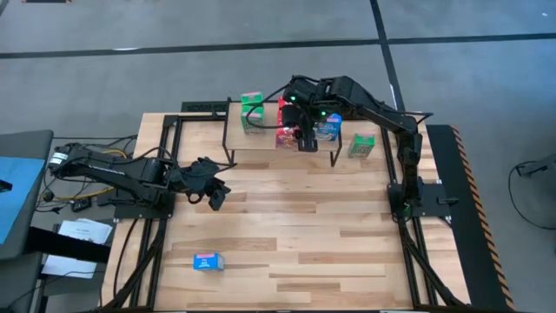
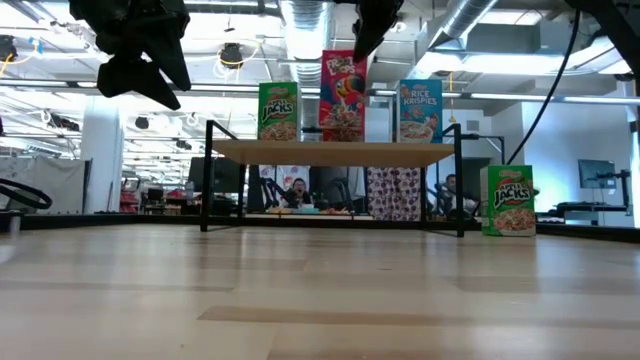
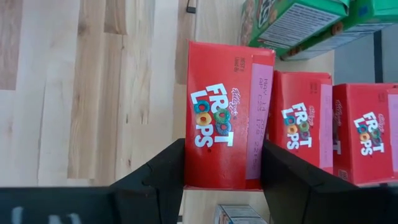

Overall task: Stack cereal on shelf
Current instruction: Put the red cereal box on the shelf aligned with the other red cereal boxes

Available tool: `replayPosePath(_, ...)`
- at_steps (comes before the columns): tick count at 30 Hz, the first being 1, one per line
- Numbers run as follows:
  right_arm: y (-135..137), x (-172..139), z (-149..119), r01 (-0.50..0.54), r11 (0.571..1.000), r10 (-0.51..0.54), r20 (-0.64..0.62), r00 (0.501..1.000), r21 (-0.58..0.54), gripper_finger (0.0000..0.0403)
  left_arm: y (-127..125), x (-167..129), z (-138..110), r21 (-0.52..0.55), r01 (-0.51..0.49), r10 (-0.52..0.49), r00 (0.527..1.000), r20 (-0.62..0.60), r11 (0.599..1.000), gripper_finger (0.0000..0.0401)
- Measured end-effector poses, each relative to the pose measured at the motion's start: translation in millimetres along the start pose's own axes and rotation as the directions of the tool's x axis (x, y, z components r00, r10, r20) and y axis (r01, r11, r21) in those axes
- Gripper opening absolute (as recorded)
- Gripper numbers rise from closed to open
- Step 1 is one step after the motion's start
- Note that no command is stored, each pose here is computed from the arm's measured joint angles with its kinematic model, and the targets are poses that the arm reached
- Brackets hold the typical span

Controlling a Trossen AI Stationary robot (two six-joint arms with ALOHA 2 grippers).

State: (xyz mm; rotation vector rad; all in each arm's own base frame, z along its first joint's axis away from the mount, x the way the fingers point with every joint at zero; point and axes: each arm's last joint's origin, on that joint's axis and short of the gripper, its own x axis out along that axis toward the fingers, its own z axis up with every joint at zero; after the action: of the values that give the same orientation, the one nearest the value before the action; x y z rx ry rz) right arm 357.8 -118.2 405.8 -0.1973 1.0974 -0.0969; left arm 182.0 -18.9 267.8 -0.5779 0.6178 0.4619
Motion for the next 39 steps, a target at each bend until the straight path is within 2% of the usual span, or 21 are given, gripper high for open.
replayPosePath(17,2.4,0.0,0.8,-0.003,1.0,0.003,-0.001,1.0,0.004,0.0203,-0.1,0.0,-0.1,-0.006,0.003,-0.003,1.0,-0.003,1.0,0.0179)
replayPosePath(29,1.4,-0.1,-0.6,-0.012,0.997,0.012,-0.008,1.0,0.072,0.0204,-0.2,0.0,-0.2,-0.008,0.007,-0.007,1.0,-0.007,1.0,0.0179)
replayPosePath(32,8.0,-0.3,-1.0,-0.065,0.992,0.068,-0.017,0.998,0.107,0.0203,-0.2,-0.1,-0.2,-0.007,0.006,-0.006,1.0,-0.008,1.0,0.0179)
replayPosePath(39,20.5,-0.9,2.0,-0.069,0.996,0.071,-0.034,0.997,0.064,0.0205,-0.1,0.0,-0.3,-0.007,0.006,-0.006,1.0,-0.008,1.0,0.0179)
